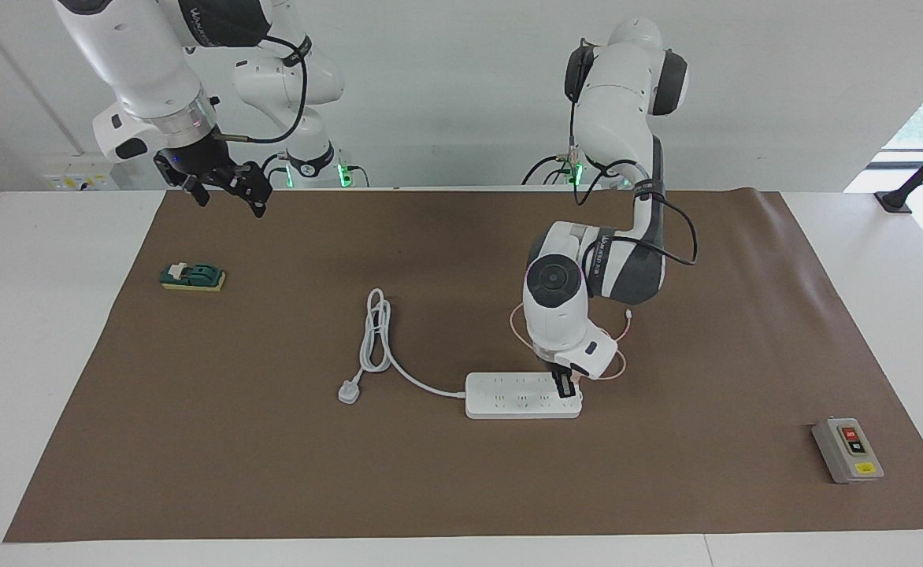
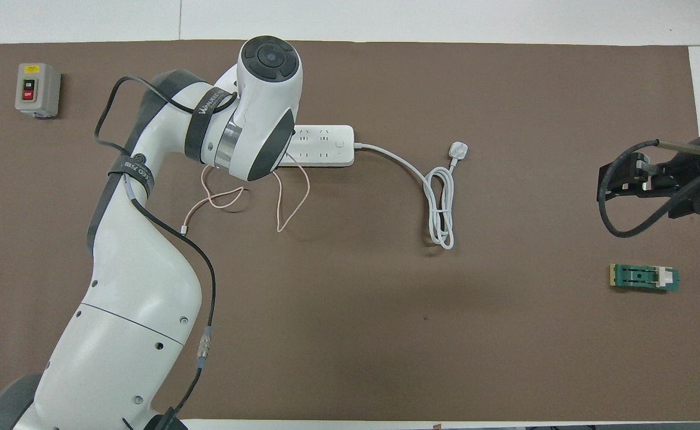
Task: Plug charger into power strip
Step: 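Lower and press the charger into a strip socket with the left gripper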
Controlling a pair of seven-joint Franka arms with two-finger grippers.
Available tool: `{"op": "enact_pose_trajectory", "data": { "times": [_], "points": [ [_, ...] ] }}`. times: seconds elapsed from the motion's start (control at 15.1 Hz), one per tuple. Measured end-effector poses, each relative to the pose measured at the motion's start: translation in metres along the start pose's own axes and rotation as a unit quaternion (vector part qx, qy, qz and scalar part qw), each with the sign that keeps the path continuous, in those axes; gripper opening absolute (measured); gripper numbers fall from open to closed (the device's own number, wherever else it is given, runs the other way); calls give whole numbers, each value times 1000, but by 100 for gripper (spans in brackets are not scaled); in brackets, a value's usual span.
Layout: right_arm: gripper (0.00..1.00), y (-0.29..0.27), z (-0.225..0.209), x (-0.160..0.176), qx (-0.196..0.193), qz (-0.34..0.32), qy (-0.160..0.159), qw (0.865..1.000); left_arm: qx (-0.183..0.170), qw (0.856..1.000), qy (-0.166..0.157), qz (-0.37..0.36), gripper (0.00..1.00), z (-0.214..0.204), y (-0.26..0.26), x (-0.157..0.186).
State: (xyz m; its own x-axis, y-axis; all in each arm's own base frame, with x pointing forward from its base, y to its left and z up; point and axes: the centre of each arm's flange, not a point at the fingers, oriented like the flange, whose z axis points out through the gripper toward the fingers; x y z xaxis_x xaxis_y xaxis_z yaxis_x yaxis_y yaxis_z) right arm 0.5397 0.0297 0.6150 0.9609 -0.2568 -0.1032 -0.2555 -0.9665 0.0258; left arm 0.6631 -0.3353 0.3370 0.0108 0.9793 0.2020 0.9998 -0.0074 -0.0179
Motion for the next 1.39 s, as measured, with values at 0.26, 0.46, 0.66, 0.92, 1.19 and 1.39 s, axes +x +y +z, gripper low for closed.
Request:
{"op": "enact_pose_trajectory", "data": {
  "times": [0.26,0.46,0.66,0.92,1.19,1.39],
  "points": [
    [100,0,0,0,0,0,0,1000,0,1000,0,3,32,0,0,1],
    [100,0,0,0,0,0,0,1000,0,1000,0,4,32,0,0,1],
    [100,0,0,0,0,0,0,1000,1,1000,0,9,32,0,-1,1],
    [100,0,0,0,0,0,0,1000,1,1000,0,12,32,1,-1,1],
    [100,0,0,0,0,0,0,1000,4,1000,0,14,32,1,-3,0],
    [100,0,0,0,0,0,0,1000,6,1000,0,17,32,11,-6,-2]
  ]
}}
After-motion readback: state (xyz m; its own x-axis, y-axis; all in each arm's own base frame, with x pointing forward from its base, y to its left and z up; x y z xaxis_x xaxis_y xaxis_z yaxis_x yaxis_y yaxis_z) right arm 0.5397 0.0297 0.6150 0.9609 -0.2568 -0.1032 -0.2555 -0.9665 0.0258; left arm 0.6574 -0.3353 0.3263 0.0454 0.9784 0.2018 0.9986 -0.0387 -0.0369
